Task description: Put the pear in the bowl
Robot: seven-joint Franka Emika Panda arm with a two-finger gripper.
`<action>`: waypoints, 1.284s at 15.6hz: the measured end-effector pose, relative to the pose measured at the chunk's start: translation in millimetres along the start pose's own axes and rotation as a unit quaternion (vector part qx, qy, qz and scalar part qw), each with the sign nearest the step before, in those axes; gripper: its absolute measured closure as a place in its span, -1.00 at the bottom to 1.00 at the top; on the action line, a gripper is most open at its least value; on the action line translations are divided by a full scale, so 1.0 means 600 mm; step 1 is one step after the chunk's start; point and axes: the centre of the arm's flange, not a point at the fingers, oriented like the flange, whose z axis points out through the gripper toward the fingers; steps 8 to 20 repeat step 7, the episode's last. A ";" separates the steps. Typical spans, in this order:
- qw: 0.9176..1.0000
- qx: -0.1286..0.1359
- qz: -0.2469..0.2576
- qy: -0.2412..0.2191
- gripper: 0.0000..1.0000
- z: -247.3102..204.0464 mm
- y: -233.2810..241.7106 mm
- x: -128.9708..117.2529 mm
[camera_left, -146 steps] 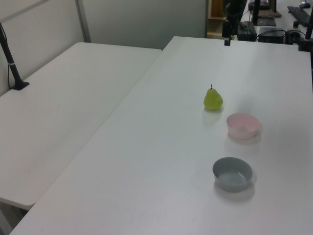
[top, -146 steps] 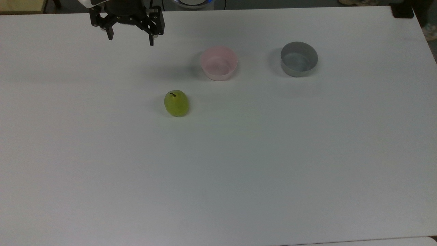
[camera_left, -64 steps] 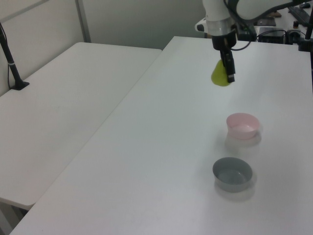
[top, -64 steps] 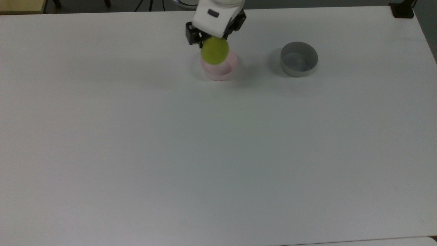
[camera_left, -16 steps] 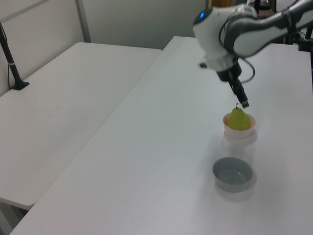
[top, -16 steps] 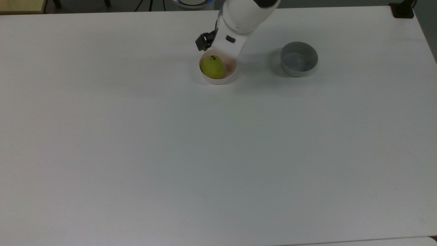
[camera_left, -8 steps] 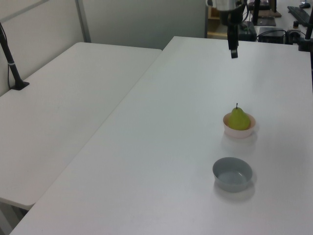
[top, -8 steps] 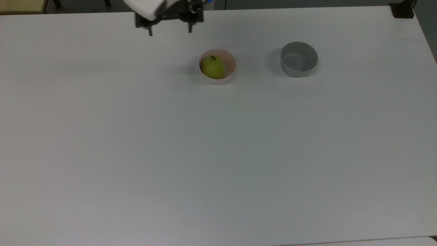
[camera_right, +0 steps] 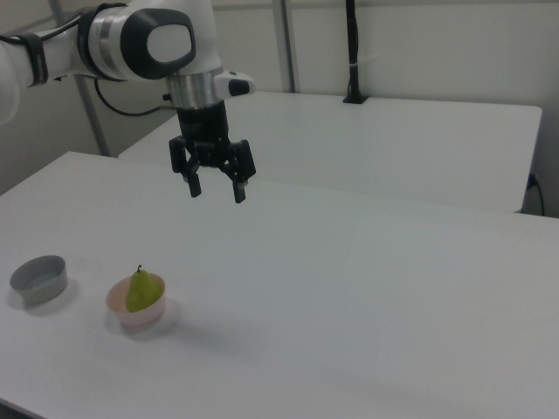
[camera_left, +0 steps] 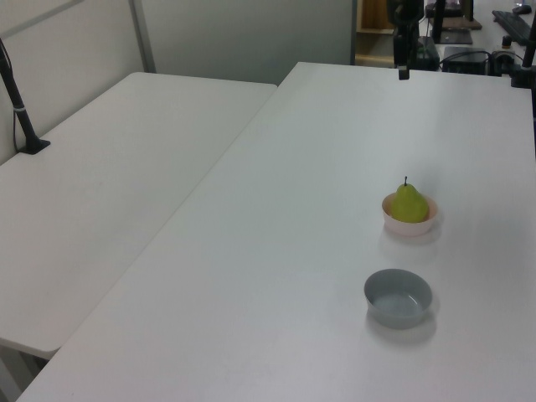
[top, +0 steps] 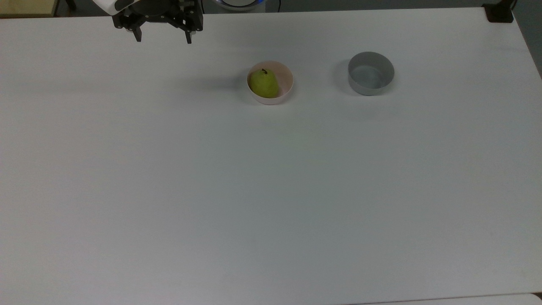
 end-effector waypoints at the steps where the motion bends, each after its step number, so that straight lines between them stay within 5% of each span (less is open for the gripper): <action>1: 1.000 -0.001 0.001 0.005 -1.00 -0.004 0.001 0.001; 20: 1.000 -0.001 -0.004 0.009 -1.00 -0.008 0.009 0.001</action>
